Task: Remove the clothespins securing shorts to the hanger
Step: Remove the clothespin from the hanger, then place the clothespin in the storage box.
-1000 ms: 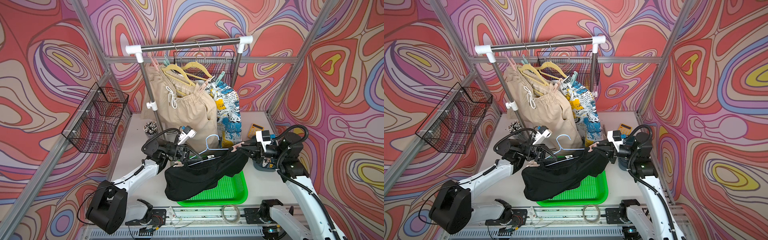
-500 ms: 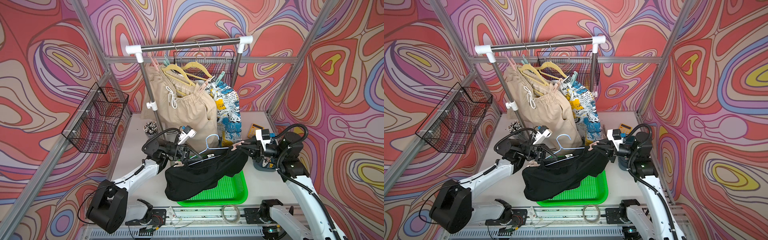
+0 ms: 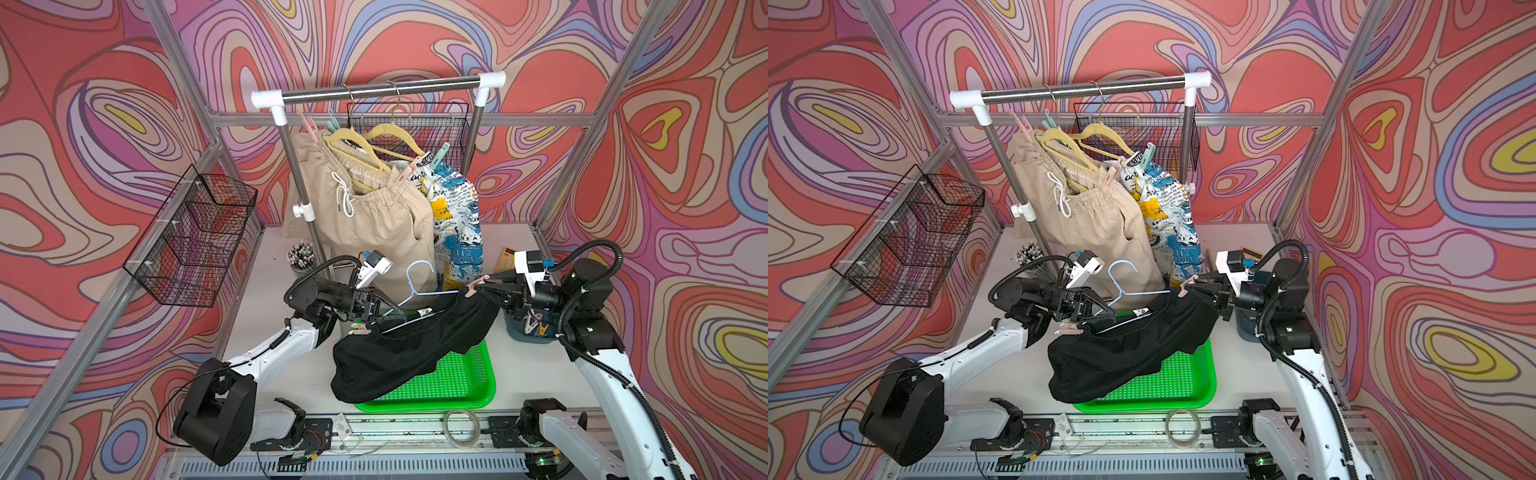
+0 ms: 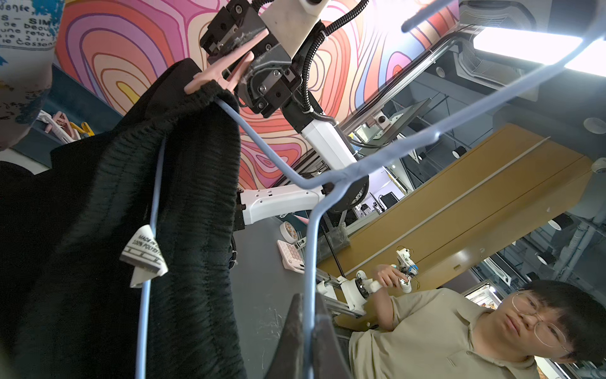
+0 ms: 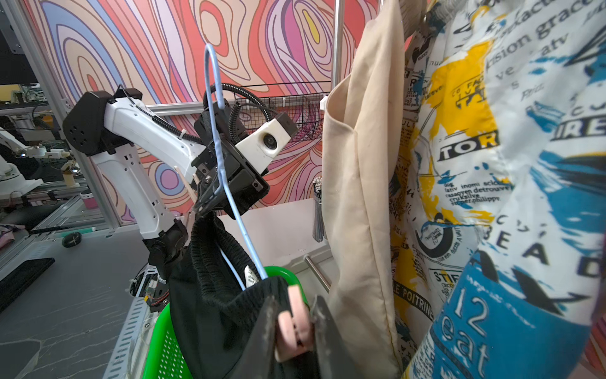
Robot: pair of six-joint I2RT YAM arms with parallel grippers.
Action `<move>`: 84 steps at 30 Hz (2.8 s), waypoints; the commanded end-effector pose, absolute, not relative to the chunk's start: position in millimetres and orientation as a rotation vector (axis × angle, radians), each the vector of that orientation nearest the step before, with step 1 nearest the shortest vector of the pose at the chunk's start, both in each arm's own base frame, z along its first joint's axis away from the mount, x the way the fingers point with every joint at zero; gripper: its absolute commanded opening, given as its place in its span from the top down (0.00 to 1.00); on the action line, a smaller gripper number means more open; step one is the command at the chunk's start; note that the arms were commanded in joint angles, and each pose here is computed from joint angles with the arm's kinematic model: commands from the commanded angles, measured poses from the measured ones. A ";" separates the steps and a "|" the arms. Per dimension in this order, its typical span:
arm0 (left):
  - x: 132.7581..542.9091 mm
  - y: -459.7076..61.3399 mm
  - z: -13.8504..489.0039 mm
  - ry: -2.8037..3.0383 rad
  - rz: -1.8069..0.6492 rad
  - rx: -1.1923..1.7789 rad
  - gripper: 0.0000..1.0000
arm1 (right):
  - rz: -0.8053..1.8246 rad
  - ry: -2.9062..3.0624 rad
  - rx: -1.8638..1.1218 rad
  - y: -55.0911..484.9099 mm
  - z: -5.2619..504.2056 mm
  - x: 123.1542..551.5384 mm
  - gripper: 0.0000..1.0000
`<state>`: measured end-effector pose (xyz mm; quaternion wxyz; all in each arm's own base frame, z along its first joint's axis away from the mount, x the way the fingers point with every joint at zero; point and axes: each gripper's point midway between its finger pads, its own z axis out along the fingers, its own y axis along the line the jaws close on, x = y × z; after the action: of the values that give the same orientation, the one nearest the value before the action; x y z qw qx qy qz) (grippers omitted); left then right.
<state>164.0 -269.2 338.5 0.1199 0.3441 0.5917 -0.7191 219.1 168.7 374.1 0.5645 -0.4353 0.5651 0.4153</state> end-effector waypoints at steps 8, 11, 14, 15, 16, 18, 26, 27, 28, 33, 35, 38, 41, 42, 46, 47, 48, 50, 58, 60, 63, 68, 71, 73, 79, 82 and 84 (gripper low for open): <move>166.1 -269.2 343.2 1.665 -2.065 1.049 1.00 | 1.152 1.345 -1.067 173.6 381.0 221.0 1.00; 167.3 -269.5 342.0 1.670 -2.068 1.044 1.00 | 1.153 1.336 -1.074 173.6 378.9 215.5 1.00; 167.9 -269.8 341.7 1.672 -2.069 1.043 1.00 | 1.140 1.323 -1.072 173.4 384.1 212.2 1.00; 168.1 -270.0 341.6 1.673 -2.069 1.043 1.00 | 1.138 1.320 -1.072 173.3 387.2 211.2 1.00; 167.9 -270.2 341.4 1.673 -2.070 1.044 1.00 | 1.131 1.317 -1.071 173.2 390.9 210.9 1.00; 168.9 -270.3 340.7 1.676 -2.071 1.041 1.00 | 1.116 1.326 -1.061 172.7 396.2 212.8 1.00; 166.9 -269.3 342.3 1.667 -2.066 1.047 1.00 | 1.006 1.386 -0.990 167.4 402.1 228.4 1.00; 167.0 -269.4 341.8 1.671 -2.068 1.044 1.00 | 0.981 1.403 -0.967 165.8 402.0 232.8 1.00; 166.9 -269.4 341.8 1.669 -2.067 1.045 1.00 | 0.947 1.426 -0.935 163.2 401.8 239.3 1.00; 166.5 -269.2 342.0 1.670 -2.067 1.047 1.00 | 0.743 1.559 -0.722 139.9 400.5 273.9 1.00; 166.4 -269.1 342.0 1.668 -2.065 1.049 1.00 | 0.660 1.591 -0.638 127.8 399.9 281.9 1.00; 166.3 -269.1 341.8 1.669 -2.065 1.050 1.00 | 0.555 1.629 -0.514 109.4 397.6 289.7 1.00; 166.0 -269.1 341.3 1.670 -2.066 1.051 1.00 | 0.422 1.688 -0.359 83.2 389.2 299.9 1.00; 166.0 -269.0 341.3 1.671 -2.066 1.051 1.00 | 0.383 1.704 -0.312 74.9 386.7 302.6 1.00; 166.4 -269.4 340.6 1.672 -2.067 1.051 1.00 | 0.197 1.838 -0.089 33.8 360.0 321.7 1.00; 166.9 -269.4 340.2 1.674 -2.068 1.049 1.00 | 0.148 1.886 -0.035 23.6 348.4 327.6 1.00; 167.1 -269.5 340.4 1.673 -2.067 1.049 1.00 | 0.109 1.930 0.009 15.2 337.1 332.4 1.00; 167.7 -270.0 339.6 1.677 -2.070 1.047 1.00 | 0.032 2.034 0.102 -0.7 306.6 344.5 1.00; 167.5 -269.9 338.8 1.680 -2.071 1.045 1.00 | -0.173 2.265 0.425 -51.7 208.2 362.4 1.00; 167.3 -269.8 339.3 1.677 -2.070 1.046 1.00 | -0.194 2.288 0.501 -66.5 189.1 359.9 1.00; 167.3 -269.6 338.9 1.678 -2.070 1.045 1.00 | -0.165 2.317 0.628 -89.7 159.4 351.9 1.00; 168.0 -269.9 338.3 1.680 -2.071 1.043 1.00 | -0.134 2.367 0.731 -107.8 124.6 343.1 1.00; 168.7 -270.3 338.4 1.681 -2.072 1.041 1.00 | -0.113 2.396 0.771 -109.7 105.6 342.1 1.00; 169.2 -270.5 337.7 1.683 -2.074 1.038 1.00 | -0.092 2.404 0.797 -111.3 95.1 342.5 1.00; 169.1 -270.4 337.3 1.684 -2.074 1.037 1.00 | -0.072 2.445 0.823 -110.3 69.4 344.2 1.00; 169.4 -270.6 336.9 1.685 -2.075 1.037 1.00 | -0.068 2.467 0.834 -109.6 60.7 343.1 1.00; 169.6 -270.7 336.7 1.687 -2.076 1.035 1.00 | -0.071 2.468 0.831 -109.7 59.3 342.4 0.95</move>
<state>171.0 -272.7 328.4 0.1050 0.3340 0.5999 -0.7194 343.6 -109.6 64.8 0.2662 0.2985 0.9160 -0.0311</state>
